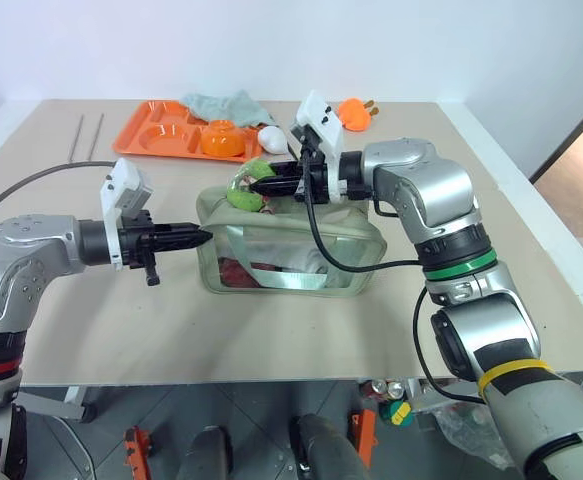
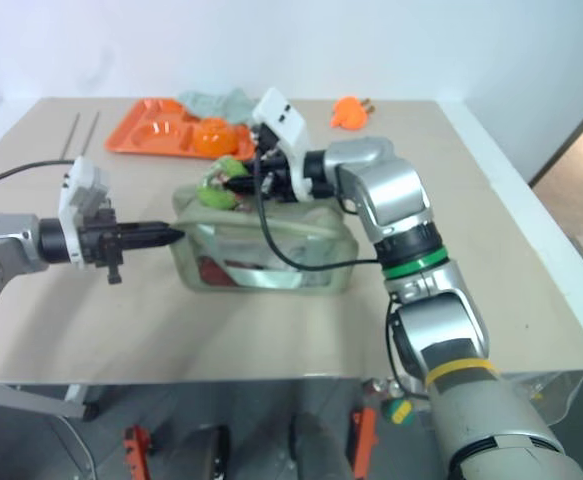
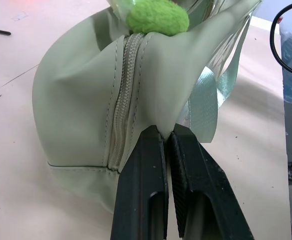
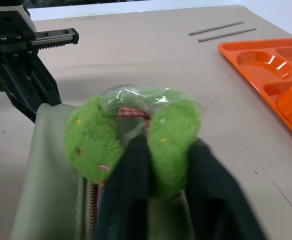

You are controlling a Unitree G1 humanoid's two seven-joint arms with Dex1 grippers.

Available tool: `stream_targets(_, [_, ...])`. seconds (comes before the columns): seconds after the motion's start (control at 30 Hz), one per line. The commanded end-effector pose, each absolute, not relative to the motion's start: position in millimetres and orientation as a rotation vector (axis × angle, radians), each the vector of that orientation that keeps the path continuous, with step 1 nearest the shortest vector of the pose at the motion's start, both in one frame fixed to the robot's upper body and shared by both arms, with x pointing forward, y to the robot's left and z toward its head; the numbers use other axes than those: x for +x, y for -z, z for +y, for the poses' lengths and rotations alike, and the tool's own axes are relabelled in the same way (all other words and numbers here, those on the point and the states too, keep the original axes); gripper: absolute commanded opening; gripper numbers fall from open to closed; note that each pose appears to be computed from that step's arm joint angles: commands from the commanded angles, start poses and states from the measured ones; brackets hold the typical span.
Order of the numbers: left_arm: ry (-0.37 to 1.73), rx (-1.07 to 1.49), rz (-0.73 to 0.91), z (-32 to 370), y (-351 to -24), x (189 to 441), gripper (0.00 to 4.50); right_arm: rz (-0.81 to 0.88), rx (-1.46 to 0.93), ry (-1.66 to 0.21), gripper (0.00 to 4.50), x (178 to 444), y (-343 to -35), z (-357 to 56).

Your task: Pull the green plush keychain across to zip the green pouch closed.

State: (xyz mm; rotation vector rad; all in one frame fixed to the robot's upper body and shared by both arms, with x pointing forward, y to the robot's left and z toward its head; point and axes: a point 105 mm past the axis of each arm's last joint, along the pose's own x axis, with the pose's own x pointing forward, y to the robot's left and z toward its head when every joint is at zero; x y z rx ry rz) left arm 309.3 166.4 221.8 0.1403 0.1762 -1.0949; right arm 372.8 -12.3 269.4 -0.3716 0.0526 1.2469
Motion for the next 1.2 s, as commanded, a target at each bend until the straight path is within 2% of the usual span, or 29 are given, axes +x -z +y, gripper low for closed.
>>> stream_targets(0.03, [1.127, 0.164, 0.146, 157, -230, 305, 0.0, 0.003, -0.394, -1.246, 0.05, 370, -280, -15])
stream_targets(0.3, [1.132, 0.151, 0.146, 155, -231, 306, 0.0, -0.052, -0.395, -1.214, 0.05, 373, -301, -33])
stream_targets(0.47, [1.132, 0.151, 0.147, 155, -232, 306, 0.0, -0.119, -0.409, -1.135, 0.05, 375, -324, -68])
stream_targets(0.7, [1.135, 0.154, 0.148, 154, -233, 307, 0.0, -0.23, -0.69, -0.99, 0.05, 371, -342, -125])
stream_targets(0.8, [1.135, 0.153, 0.15, 153, -232, 307, 0.0, -0.243, -0.907, -0.953, 0.05, 359, -340, -147])
stream_targets(0.97, [1.133, 0.152, 0.15, 155, -231, 305, 0.0, -0.122, -1.197, -0.88, 0.05, 346, -322, -188])
stream_targets(1.2, [1.1, 0.142, 0.134, 161, -234, 305, 0.0, -0.129, -1.293, -0.893, 0.05, 342, -305, -183])
